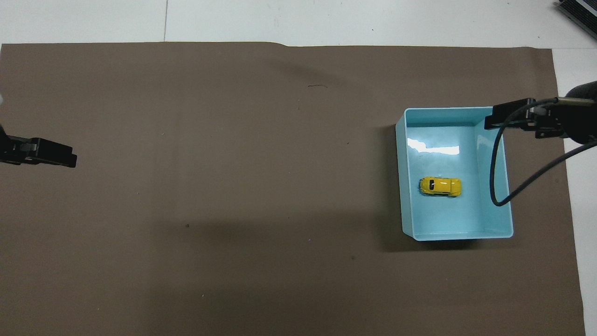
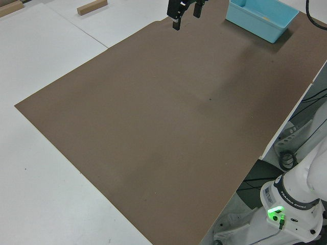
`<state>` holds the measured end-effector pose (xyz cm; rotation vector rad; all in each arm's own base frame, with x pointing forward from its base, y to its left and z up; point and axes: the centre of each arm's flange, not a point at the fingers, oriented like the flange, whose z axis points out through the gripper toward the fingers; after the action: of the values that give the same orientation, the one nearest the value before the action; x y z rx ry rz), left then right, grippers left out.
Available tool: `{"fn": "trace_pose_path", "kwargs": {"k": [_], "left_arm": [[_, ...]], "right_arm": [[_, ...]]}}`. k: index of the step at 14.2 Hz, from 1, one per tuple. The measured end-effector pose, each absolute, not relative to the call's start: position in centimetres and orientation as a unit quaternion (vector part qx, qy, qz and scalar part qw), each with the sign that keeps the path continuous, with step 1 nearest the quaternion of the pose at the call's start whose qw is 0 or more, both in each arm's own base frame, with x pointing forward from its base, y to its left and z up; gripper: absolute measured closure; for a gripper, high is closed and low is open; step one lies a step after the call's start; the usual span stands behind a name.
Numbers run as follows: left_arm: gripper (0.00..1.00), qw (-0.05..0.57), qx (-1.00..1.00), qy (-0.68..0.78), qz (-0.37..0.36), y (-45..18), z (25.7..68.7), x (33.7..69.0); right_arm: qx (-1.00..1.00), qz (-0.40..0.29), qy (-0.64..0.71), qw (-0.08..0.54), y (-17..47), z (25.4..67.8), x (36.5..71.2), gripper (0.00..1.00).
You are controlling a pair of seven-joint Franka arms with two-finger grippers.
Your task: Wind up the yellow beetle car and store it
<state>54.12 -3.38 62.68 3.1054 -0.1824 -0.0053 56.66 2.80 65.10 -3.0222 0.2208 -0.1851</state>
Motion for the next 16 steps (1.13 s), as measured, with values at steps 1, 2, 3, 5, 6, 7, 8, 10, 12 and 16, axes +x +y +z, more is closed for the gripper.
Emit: {"fn": "trace_pose_path", "kwargs": {"k": [1,2,3,5,6,7,8,10,12,16], "left_arm": [[0.00,0.015,0.998,-0.059,-0.002,-3.4,62.7,54.1],[0.00,0.015,0.998,-0.059,-0.002,-3.4,62.7,54.1],[0.00,0.015,0.998,-0.059,-0.002,-3.4,62.7,54.1],[0.00,0.015,0.998,-0.059,-0.002,-3.4,62.7,54.1],[0.00,0.015,0.998,-0.059,-0.002,-3.4,62.7,54.1],[0.00,0.015,0.998,-0.059,-0.002,-3.4,62.7,54.1],[0.00,0.015,0.998,-0.059,-0.002,-3.4,62.7,54.1],[0.00,0.015,0.998,-0.059,-0.002,-3.4,62.7,54.1],[0.00,0.015,0.998,-0.059,-0.002,-3.4,62.7,54.1],[0.00,0.015,0.998,-0.059,-0.002,-3.4,62.7,54.1]], "right_arm": [[-0.995,-0.055,0.073,0.037,2.4,65.0,56.5,0.00],[-0.996,-0.049,0.073,0.025,2.1,64.9,56.3,0.00],[-0.996,-0.043,0.073,0.019,2.0,64.7,56.2,0.00],[-0.996,-0.040,0.072,0.013,2.0,64.7,56.1,0.00],[-0.997,-0.040,0.072,0.013,2.0,64.7,56.1,0.00],[-0.997,-0.041,0.071,0.013,2.1,64.8,56.1,0.00],[-0.996,-0.043,0.071,0.012,2.1,65.1,56.0,0.00],[-0.996,-0.048,0.074,0.012,1.7,65.7,55.6,0.00],[-0.996,-0.052,0.075,0.013,1.6,66.2,55.3,0.00],[-0.996,-0.053,0.072,0.013,1.9,66.3,55.2,0.00]]}}
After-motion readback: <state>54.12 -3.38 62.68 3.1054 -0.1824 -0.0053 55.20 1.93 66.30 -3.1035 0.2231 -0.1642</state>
